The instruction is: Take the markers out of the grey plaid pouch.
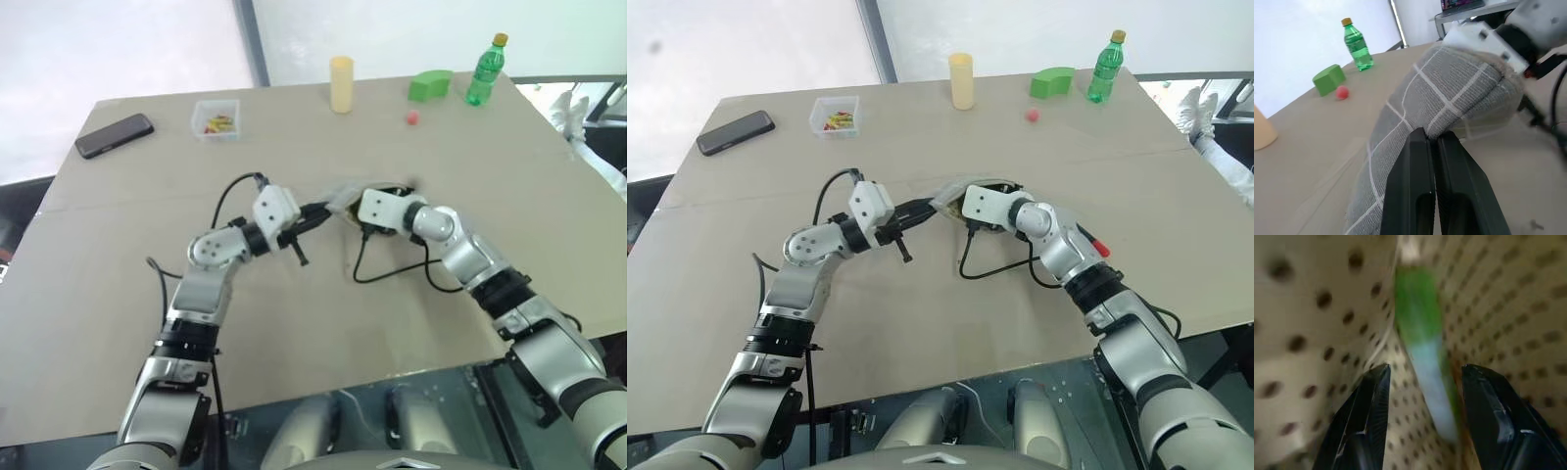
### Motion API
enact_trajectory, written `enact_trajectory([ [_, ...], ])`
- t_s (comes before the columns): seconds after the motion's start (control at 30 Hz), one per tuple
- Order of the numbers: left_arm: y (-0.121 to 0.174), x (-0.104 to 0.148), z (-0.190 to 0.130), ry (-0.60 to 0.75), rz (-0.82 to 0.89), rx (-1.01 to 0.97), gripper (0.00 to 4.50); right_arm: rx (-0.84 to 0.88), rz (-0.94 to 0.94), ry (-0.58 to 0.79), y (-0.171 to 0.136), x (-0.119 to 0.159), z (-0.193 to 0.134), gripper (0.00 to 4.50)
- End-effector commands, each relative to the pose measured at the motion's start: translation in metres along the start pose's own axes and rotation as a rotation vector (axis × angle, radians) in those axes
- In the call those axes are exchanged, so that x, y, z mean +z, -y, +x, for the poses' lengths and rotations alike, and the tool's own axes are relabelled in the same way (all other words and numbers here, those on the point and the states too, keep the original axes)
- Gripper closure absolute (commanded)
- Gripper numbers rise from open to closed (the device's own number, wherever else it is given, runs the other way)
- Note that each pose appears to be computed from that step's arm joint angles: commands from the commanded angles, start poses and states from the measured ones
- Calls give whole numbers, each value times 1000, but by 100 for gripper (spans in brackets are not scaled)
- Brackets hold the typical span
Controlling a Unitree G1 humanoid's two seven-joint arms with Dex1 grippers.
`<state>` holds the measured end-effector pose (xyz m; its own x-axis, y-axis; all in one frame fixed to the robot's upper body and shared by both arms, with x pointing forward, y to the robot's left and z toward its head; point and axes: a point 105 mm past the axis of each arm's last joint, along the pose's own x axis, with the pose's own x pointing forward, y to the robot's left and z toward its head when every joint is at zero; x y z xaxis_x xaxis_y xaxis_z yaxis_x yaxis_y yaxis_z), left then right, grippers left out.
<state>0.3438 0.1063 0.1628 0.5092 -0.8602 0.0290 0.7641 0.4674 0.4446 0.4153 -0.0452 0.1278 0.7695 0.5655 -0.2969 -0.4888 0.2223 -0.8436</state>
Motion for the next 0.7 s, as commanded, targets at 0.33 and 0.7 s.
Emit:
enact_trajectory([
  [0.33, 25, 43, 6, 125, -25, -170, 450, -335, -48, 71, 15, 14, 30, 217],
  [0.7, 15, 32, -4, 92, -80, -109, 450, -412, 7, 181, 26, 26, 26, 448],
])
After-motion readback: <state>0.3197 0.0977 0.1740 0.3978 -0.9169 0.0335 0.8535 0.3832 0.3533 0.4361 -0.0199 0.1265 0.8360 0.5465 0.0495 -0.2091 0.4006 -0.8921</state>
